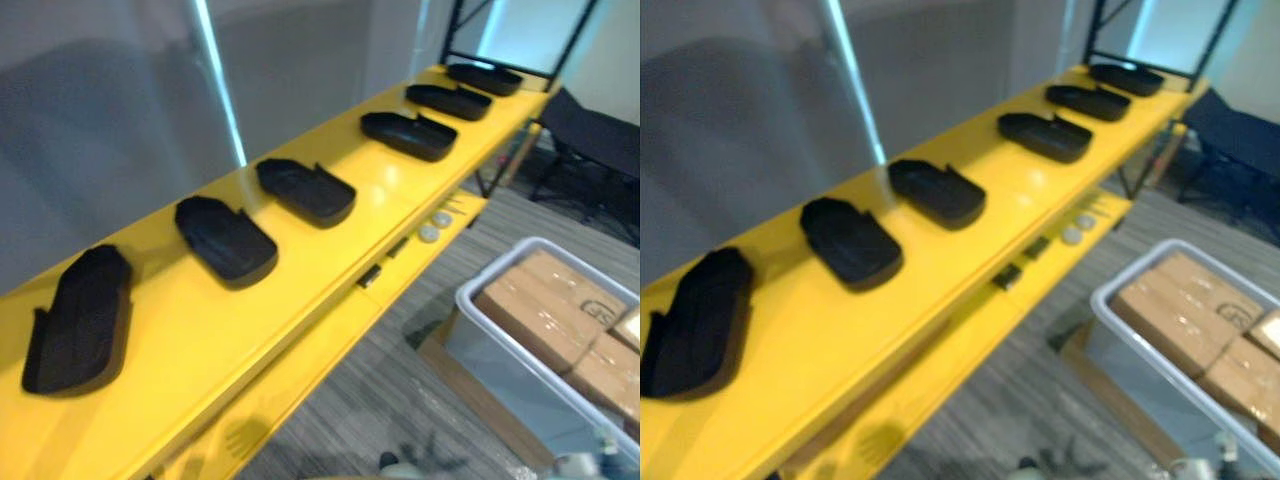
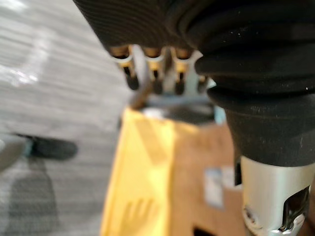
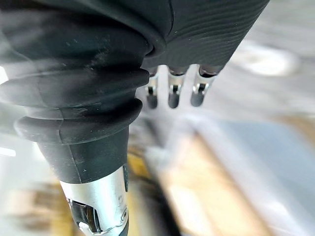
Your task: Walk over and take plastic housings, then place them on the shelf
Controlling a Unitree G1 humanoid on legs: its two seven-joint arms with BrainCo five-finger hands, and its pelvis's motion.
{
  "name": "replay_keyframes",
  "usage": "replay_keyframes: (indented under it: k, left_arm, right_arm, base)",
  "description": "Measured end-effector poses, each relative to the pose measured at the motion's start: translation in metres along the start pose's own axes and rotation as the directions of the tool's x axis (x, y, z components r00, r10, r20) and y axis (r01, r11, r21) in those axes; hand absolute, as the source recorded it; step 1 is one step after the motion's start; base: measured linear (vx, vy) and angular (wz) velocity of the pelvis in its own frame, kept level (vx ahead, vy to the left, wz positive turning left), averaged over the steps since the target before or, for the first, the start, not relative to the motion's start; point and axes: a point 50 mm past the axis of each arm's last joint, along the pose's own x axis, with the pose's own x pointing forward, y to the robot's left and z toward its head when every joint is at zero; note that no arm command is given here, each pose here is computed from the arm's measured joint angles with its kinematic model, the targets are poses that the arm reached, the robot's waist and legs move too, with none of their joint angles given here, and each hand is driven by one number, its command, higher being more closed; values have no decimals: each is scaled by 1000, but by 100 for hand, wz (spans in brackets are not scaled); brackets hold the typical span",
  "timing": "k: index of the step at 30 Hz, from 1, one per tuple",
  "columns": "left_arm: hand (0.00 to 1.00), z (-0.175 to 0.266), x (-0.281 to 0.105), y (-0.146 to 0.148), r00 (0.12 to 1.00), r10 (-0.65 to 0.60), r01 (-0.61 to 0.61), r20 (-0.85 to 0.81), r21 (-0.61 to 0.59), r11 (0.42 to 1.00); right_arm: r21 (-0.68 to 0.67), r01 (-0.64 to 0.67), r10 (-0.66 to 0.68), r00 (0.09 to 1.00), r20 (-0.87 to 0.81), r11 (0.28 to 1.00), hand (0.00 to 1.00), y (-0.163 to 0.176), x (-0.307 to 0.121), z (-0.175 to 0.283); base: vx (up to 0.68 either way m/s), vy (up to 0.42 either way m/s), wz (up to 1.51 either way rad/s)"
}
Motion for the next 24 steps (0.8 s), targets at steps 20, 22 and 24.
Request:
replay_keyframes:
  k: [20,22,24]
  left_arm:
    - [0,-32,-6,30,996,37,-21,-75,209,978]
    - [0,-38,-7,34,995,48,-28,-89,208,978]
    - [0,-46,-10,37,992,55,-32,-109,203,979]
  right_arm:
    - [-28,-823,451,282,847,567,0,169,-127,217]
    - [-50,-876,484,216,848,479,0,181,-146,220]
    - [-105,-927,533,112,839,359,0,198,-173,220]
  base:
    - [-10,-23,29]
    - [7,-10,31]
    - [-1,-17,22]
